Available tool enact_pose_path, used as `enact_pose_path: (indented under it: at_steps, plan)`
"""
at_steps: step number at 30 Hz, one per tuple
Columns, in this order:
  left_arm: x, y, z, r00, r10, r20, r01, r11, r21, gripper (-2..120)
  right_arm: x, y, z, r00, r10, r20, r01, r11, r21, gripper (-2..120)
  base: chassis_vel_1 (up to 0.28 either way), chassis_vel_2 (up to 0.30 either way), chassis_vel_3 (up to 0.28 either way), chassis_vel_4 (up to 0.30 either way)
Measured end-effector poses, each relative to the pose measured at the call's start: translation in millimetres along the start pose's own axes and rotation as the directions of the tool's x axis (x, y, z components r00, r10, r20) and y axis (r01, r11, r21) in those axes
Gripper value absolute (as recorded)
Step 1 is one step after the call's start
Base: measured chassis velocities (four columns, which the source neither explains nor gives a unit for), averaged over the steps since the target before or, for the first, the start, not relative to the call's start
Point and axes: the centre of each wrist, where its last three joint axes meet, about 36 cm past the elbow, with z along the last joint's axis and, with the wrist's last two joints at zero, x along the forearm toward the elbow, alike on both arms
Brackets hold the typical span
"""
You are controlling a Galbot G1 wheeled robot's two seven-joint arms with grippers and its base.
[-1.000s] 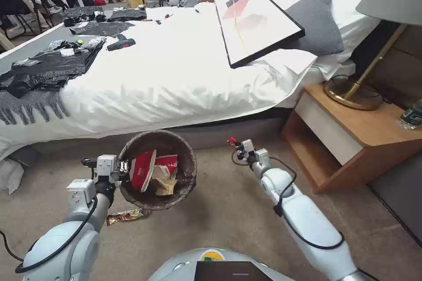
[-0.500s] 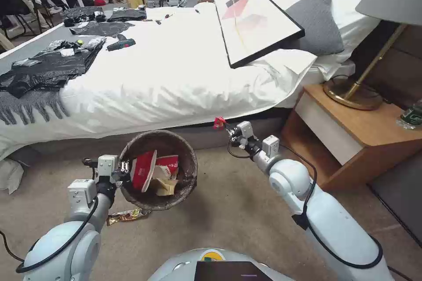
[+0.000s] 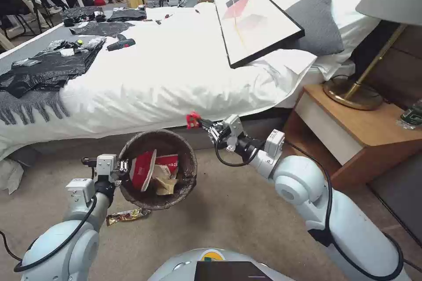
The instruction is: Pick up the trash bin, then pick up the garbage from the floor and place it into the trash bin.
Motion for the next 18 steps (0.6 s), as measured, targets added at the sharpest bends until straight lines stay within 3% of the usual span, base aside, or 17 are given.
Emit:
enact_pose_path:
  at_steps: [18]
  plan:
    - [-1.3,-2.3,-1.2,1.0,0.01,0.001,-0.01,1.0,0.004,3,-16.0,23.7,-8.1,0.971,-0.238,-0.022,0.238,0.971,0.011,0,0.0,0.0,0.0,0.0]
